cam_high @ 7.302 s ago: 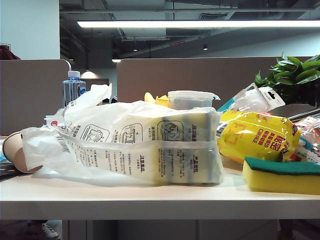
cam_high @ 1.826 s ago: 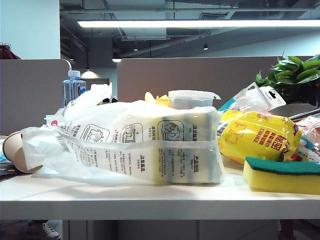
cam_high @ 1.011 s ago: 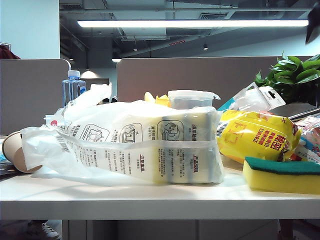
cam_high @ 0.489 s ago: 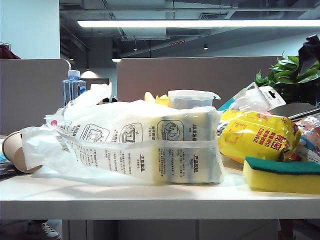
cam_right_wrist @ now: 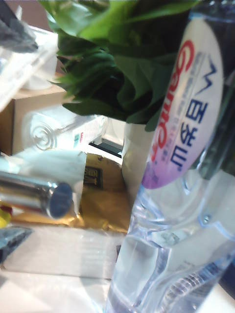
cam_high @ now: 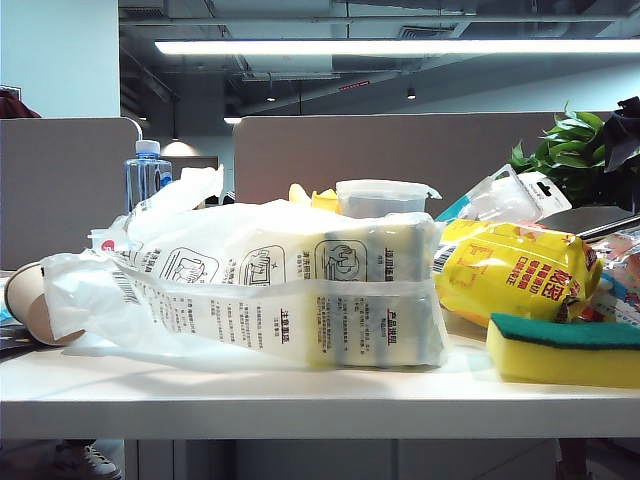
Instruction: Pick up the metal ice scoop from the table and place it inside the transparent plastic box.
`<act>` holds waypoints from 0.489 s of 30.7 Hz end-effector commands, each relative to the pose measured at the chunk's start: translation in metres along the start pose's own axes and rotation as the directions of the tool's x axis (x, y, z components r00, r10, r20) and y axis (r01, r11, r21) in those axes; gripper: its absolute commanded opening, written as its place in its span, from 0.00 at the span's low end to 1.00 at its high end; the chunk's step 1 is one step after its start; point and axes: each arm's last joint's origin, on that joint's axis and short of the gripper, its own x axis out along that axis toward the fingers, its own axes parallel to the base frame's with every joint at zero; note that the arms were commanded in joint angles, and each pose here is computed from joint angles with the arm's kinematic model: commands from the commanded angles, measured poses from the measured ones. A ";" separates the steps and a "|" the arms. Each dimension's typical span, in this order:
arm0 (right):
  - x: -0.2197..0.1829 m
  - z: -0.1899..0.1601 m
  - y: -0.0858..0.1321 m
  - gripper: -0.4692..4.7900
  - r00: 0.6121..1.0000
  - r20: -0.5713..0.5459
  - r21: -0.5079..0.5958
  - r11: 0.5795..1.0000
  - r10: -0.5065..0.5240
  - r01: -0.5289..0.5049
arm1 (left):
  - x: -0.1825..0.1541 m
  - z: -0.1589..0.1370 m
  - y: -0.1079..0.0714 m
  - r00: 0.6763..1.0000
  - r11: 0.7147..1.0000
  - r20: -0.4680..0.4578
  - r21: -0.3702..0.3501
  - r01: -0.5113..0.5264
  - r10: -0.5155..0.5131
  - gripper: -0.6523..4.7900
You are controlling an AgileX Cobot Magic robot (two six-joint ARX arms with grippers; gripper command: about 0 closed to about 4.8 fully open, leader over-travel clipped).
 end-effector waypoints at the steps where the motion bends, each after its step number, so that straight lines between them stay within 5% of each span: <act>1: 0.003 0.005 -0.005 1.00 1.000 0.003 0.008 1.000 0.003 -0.003 | -0.001 0.003 0.000 1.000 1.000 0.019 0.004 0.001 -0.001 0.11; 8: 0.014 0.003 -0.018 1.00 0.999 -0.033 0.013 1.000 -0.021 0.021 | -0.001 0.003 0.000 1.000 1.000 0.019 0.004 0.001 -0.001 0.11; 15: 0.034 0.005 -0.010 1.00 0.995 -0.093 0.012 0.999 0.032 -0.031 | -0.001 0.003 0.000 1.000 1.000 0.019 0.004 0.001 -0.001 0.11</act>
